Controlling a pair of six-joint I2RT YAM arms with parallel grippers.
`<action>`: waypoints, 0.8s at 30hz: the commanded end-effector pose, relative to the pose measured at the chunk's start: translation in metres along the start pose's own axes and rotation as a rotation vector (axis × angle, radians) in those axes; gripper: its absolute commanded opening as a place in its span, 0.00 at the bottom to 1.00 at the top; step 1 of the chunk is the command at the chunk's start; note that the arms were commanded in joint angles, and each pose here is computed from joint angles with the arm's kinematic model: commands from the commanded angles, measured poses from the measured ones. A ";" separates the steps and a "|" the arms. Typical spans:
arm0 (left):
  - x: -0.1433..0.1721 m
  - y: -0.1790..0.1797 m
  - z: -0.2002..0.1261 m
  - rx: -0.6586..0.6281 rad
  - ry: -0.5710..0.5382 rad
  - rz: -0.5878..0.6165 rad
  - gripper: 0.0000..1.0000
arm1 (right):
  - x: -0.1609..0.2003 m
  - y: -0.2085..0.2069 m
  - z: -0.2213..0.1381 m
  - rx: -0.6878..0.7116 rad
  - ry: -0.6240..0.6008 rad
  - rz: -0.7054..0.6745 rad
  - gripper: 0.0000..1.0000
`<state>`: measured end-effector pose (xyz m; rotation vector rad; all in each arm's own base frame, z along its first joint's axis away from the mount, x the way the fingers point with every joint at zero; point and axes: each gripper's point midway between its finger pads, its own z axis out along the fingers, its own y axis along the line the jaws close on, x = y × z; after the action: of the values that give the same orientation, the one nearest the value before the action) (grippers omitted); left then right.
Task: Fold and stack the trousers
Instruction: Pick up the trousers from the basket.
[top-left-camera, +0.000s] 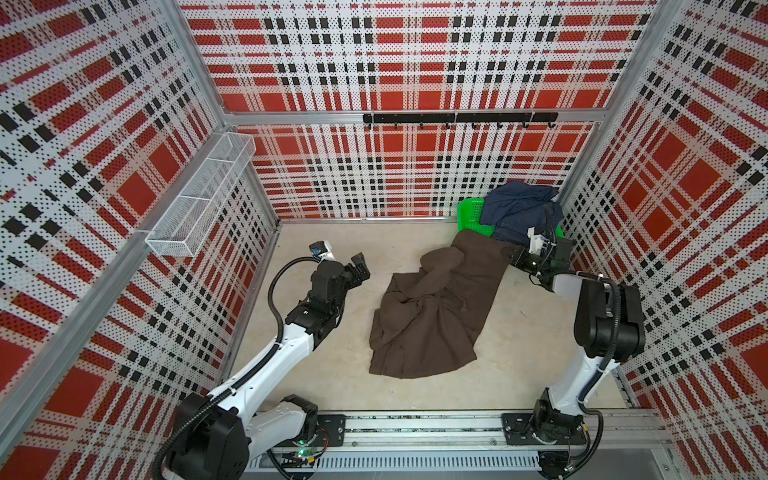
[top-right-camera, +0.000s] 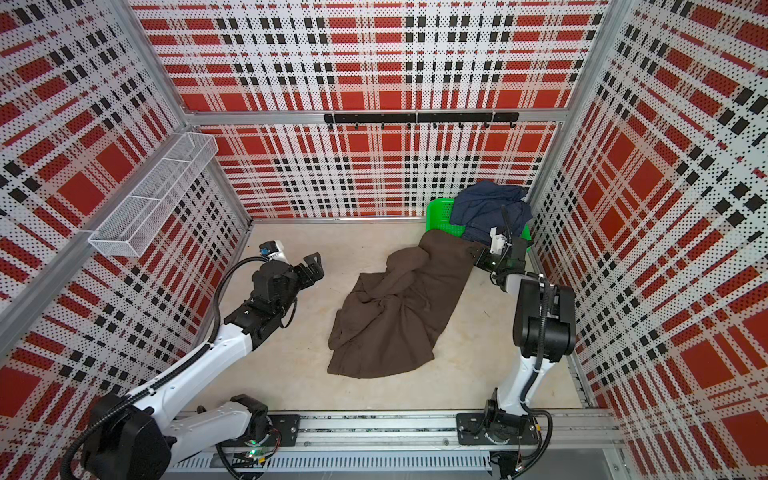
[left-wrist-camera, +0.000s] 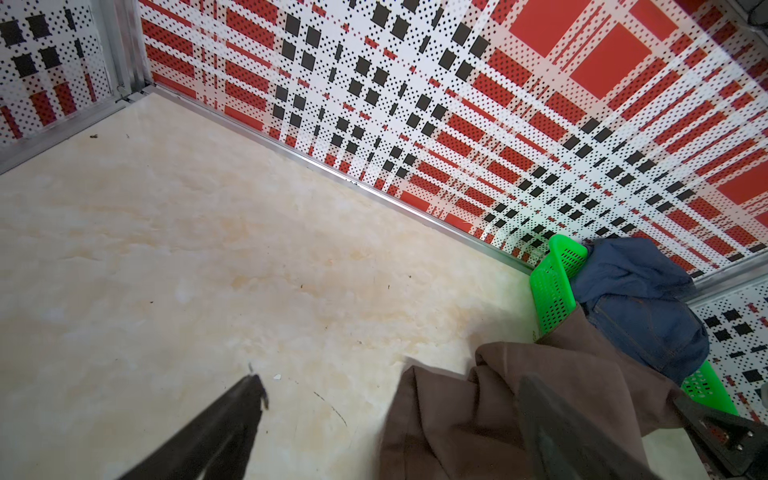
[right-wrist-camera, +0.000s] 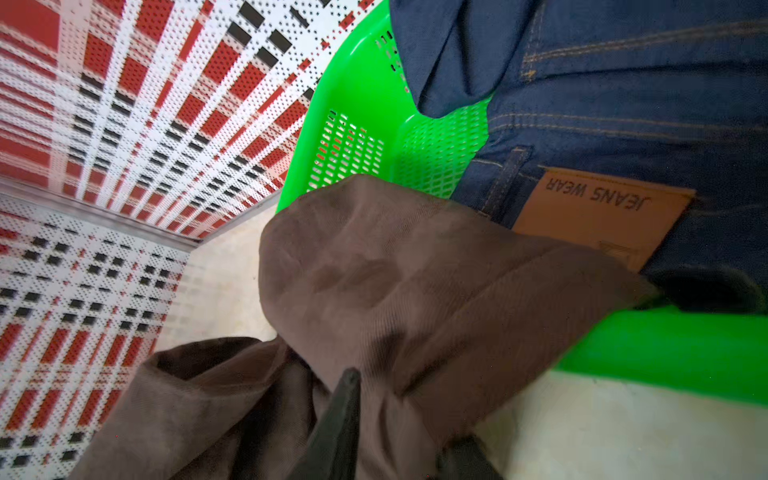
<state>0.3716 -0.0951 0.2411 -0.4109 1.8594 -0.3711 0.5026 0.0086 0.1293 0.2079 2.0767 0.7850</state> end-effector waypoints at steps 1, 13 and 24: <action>-0.012 -0.004 -0.003 0.004 -0.027 0.005 0.98 | -0.017 0.031 -0.013 -0.006 -0.013 -0.091 0.14; -0.017 -0.002 -0.010 0.008 -0.045 0.000 0.98 | -0.004 0.149 -0.006 -0.015 0.092 -0.292 0.00; -0.036 0.009 -0.026 -0.017 -0.093 -0.011 0.98 | 0.150 0.345 0.033 -0.318 0.377 -0.607 0.00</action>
<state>0.3609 -0.0798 0.2658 -0.4367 1.7925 -0.3720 0.4008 0.3487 0.2510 -0.6952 2.0535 0.8380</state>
